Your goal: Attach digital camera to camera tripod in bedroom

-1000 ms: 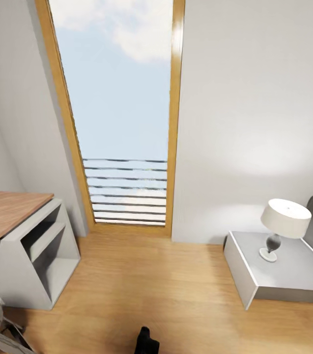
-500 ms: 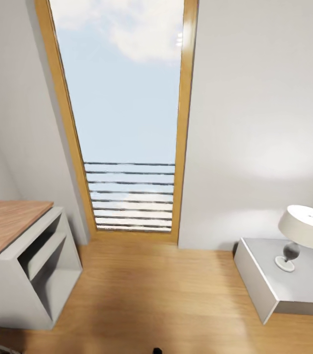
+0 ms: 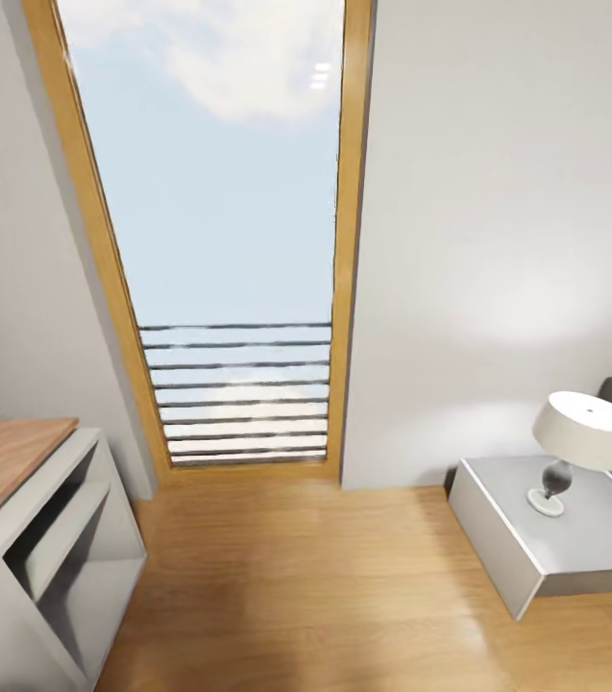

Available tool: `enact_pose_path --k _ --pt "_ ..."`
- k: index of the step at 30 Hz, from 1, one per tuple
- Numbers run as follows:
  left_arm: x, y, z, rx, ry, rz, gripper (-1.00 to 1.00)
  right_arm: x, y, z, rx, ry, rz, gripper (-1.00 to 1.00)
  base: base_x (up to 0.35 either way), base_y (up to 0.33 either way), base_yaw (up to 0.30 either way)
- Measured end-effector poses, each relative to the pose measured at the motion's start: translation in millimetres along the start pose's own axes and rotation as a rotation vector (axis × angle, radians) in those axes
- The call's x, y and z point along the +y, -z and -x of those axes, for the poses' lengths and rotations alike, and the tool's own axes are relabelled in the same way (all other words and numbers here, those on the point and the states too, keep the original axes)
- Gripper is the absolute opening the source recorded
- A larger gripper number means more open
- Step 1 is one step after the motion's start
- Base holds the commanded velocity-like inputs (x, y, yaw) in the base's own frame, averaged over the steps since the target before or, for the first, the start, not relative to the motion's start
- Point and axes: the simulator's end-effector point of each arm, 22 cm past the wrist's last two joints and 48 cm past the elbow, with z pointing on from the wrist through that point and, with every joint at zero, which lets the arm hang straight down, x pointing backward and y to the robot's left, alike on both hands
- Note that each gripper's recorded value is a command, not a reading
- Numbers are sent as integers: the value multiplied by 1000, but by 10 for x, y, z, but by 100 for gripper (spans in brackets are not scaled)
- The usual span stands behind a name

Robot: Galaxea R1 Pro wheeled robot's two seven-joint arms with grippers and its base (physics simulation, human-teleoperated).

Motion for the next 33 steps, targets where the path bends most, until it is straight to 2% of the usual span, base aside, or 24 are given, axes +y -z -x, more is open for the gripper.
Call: enact_pose_path --k 10,33 --pt "-23 0 -8 1 -3 -3 100 -8 0 -2 1 0 -1 100 64 273 -244" --pt "-35 0 -8 1 -13 -5 100 -12 0 1 -1 -2 -2 100 4 18 -244"
